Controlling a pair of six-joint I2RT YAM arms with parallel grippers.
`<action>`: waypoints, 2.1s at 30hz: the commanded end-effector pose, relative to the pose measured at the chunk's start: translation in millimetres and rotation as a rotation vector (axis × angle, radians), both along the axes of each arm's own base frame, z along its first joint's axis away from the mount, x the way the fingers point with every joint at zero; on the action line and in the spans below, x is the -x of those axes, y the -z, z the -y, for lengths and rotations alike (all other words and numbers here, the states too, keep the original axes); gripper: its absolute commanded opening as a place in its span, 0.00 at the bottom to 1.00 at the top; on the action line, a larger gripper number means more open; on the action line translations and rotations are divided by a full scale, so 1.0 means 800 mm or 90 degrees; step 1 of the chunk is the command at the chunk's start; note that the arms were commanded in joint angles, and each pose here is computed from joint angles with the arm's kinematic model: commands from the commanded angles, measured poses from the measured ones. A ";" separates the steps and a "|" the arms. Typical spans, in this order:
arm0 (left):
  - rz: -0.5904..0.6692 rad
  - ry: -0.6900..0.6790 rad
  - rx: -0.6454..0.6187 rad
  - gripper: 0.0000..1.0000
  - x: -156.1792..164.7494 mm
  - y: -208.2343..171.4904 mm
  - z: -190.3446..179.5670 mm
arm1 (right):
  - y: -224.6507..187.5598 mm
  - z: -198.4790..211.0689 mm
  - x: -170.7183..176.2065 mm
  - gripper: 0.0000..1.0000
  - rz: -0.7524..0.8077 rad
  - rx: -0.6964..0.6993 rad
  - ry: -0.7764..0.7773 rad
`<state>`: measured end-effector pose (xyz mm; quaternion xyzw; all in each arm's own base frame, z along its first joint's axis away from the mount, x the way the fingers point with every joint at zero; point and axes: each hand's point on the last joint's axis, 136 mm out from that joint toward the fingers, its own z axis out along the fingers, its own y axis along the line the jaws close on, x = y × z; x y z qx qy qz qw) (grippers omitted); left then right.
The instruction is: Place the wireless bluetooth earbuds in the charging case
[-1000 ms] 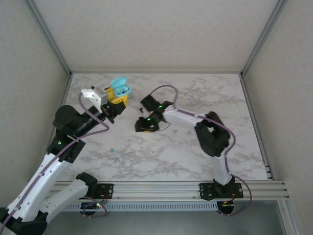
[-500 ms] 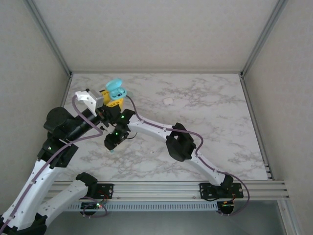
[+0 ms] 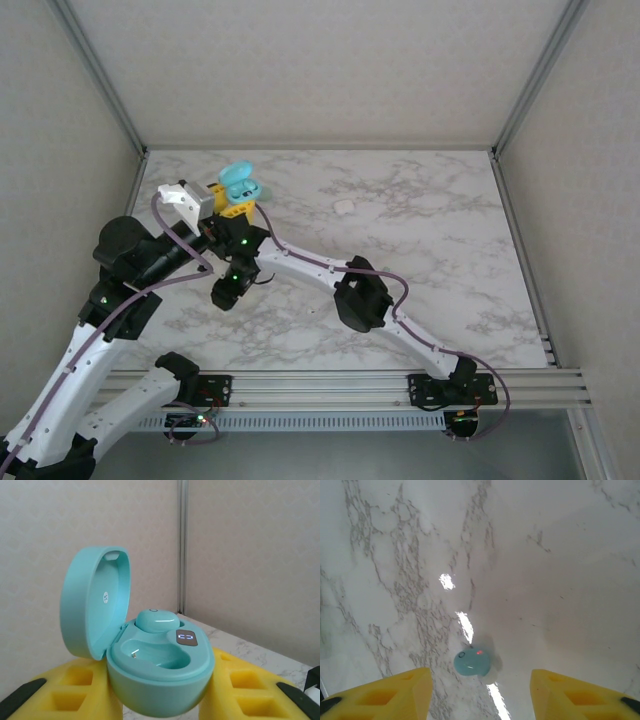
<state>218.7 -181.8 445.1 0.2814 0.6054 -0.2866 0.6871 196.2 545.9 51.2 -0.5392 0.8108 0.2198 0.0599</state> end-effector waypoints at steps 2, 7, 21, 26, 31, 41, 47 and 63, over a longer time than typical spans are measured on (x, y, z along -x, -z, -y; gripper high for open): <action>0.016 0.001 0.012 0.26 0.003 -0.012 -0.002 | 0.017 -0.006 0.019 0.56 -0.004 0.015 -0.030; 0.013 0.003 0.012 0.26 0.001 -0.009 0.000 | 0.029 -0.005 0.015 0.55 0.019 0.033 -0.032; 0.004 0.009 0.014 0.26 -0.003 -0.004 0.004 | 0.065 0.009 0.027 0.40 0.073 0.107 -0.065; 0.002 0.009 0.013 0.26 -0.004 -0.003 0.005 | 0.067 0.023 0.024 0.38 0.076 0.142 -0.032; -0.001 0.009 0.013 0.26 -0.005 -0.001 0.006 | 0.047 0.043 -0.004 0.34 0.074 0.151 0.053; -0.007 0.012 0.010 0.27 -0.010 0.002 0.010 | 0.015 0.120 -0.065 0.35 0.057 0.138 0.233; -0.012 0.018 0.008 0.27 -0.016 0.006 0.015 | 0.031 0.209 -0.095 0.35 0.024 0.178 0.397; -0.034 0.036 0.004 0.27 -0.028 0.019 0.029 | 0.019 0.251 -0.083 0.43 -0.090 0.081 0.492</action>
